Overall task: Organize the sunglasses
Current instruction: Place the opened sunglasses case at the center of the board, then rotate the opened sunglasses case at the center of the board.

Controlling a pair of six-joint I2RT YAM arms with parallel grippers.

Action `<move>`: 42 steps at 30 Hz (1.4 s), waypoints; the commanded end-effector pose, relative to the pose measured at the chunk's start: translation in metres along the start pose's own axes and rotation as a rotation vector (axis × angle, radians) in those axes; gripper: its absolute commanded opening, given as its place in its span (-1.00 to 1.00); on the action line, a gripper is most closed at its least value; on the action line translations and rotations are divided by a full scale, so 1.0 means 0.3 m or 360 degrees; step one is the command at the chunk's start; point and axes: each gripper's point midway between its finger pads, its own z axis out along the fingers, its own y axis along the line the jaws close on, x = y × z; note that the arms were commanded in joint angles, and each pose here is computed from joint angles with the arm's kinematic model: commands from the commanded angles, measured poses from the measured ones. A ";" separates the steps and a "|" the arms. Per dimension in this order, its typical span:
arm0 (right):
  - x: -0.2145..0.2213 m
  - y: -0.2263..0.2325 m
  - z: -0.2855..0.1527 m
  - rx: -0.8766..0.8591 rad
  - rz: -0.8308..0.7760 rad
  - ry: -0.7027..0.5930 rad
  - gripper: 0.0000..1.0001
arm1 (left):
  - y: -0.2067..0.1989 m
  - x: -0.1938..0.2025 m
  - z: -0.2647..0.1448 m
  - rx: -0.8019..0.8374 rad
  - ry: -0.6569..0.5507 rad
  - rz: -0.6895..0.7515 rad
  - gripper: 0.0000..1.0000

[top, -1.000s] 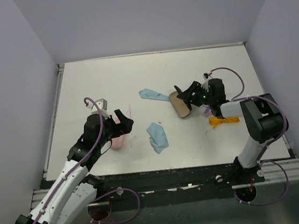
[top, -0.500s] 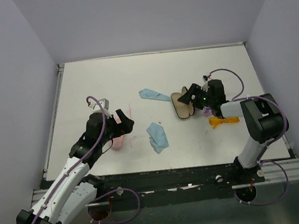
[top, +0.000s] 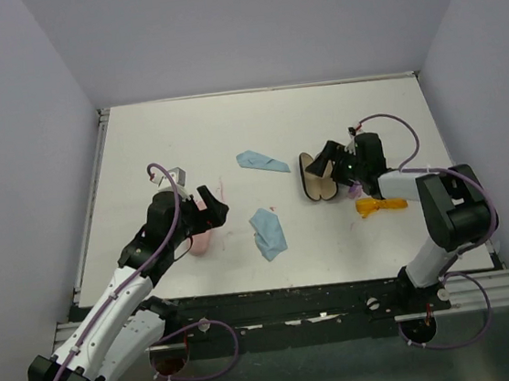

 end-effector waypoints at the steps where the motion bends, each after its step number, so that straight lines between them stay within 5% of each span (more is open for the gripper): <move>1: -0.051 -0.014 -0.042 0.0110 -0.0057 -0.0057 1.00 | -0.010 0.008 0.001 0.0013 0.0035 -0.0031 0.98; 25: 0.147 0.091 -0.177 -0.0170 0.0057 0.0145 1.00 | -0.036 0.055 0.004 0.0108 0.0112 -0.0077 0.98; 42: 0.254 0.249 -0.131 -0.0251 -0.0056 0.0181 1.00 | -0.022 0.073 0.000 0.0092 0.0125 -0.0098 0.98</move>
